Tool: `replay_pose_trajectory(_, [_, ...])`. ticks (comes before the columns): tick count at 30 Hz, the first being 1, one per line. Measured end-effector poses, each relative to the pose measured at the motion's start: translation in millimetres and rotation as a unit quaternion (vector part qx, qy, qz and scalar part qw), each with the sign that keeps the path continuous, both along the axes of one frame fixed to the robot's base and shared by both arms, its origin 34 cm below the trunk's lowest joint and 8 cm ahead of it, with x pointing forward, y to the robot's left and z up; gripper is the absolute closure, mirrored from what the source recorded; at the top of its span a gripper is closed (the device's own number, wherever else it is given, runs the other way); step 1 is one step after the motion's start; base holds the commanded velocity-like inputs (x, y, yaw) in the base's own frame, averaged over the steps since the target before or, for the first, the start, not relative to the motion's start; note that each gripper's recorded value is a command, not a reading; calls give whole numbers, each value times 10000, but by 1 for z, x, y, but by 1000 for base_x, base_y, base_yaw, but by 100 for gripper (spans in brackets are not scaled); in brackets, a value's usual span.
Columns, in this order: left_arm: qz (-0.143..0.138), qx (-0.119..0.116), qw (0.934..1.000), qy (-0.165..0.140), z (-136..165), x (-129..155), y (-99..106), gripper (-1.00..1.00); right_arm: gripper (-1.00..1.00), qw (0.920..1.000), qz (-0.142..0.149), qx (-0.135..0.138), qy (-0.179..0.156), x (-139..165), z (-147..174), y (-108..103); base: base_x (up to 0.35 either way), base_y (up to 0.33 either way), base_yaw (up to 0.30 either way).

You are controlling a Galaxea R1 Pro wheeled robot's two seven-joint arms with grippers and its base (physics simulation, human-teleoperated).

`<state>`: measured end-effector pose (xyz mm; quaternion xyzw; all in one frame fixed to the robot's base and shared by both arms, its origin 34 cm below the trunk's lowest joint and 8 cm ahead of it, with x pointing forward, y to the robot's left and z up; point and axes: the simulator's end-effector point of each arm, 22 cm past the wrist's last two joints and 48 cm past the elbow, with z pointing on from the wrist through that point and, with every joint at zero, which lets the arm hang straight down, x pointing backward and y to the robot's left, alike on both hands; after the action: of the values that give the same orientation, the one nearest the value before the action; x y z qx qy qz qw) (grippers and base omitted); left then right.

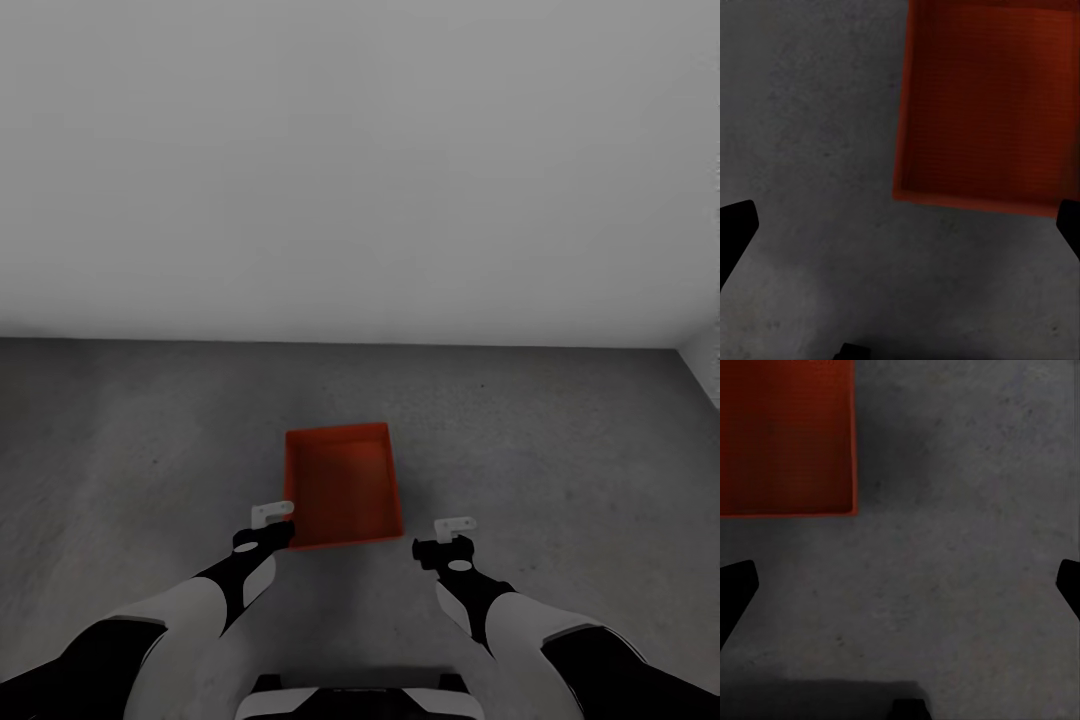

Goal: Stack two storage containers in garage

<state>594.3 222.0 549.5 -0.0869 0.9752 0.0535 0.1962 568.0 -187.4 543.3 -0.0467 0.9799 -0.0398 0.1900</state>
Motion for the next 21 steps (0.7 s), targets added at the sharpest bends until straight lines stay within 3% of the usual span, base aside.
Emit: replay_pose_trajectory(21, [0, 0, 9999, -136, 31, 4, 0, -100, -100, 9999, 0, 2, -127, 4, 30, 0, 0, 0, -108])
